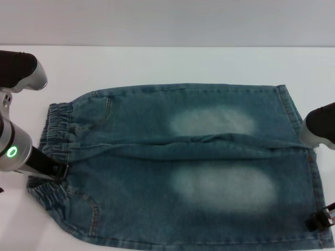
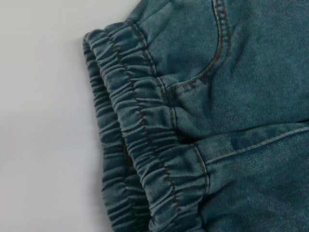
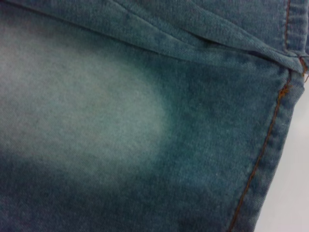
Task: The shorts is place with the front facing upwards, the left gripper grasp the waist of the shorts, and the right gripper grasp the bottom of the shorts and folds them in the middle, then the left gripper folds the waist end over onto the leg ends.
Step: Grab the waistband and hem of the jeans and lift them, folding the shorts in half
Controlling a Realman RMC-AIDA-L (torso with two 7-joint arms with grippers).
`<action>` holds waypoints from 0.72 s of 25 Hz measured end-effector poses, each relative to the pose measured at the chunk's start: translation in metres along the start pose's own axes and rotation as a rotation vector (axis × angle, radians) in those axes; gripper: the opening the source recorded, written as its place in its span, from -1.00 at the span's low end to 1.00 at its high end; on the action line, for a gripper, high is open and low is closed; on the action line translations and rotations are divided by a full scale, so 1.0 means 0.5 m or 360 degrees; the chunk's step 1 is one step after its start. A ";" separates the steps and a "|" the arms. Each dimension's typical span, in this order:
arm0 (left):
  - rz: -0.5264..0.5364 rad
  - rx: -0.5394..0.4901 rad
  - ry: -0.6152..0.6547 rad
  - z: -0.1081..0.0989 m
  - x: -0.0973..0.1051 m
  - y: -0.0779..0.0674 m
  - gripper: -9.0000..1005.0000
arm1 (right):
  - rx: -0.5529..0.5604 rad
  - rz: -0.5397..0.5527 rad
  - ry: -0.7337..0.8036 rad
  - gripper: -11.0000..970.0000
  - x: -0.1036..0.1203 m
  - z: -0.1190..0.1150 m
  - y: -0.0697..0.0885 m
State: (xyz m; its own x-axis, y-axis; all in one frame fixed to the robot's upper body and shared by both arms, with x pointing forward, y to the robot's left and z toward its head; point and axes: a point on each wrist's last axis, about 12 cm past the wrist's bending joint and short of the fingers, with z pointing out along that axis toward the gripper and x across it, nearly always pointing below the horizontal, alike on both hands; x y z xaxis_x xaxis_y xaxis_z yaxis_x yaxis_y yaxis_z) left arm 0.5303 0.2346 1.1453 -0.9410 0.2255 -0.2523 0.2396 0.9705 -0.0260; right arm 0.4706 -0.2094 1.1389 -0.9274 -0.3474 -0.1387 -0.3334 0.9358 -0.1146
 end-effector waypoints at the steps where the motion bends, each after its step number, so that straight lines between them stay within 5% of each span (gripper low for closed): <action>1: 0.0000 0.0000 0.0000 0.000 0.000 0.000 -0.93 | 0.0000 0.0000 0.0001 -0.34 0.000 0.000 0.000; 12: 0.0001 0.0000 0.0004 0.001 -0.001 0.000 -0.93 | -0.0014 0.0019 0.0020 0.07 0.005 0.003 0.005; 18: 0.0002 0.0000 0.0002 0.001 -0.002 -0.001 -0.93 | -0.0014 0.0022 0.0038 0.07 0.008 0.007 0.006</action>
State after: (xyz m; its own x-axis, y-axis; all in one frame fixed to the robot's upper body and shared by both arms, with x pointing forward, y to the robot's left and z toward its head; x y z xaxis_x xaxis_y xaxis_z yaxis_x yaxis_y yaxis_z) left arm 0.5312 0.2341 1.1450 -0.9410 0.2270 -0.2509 0.2409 0.9702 -0.0255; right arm 0.4667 -0.2083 1.1347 -0.9356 -0.3331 -0.1167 -0.3221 0.9410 -0.1040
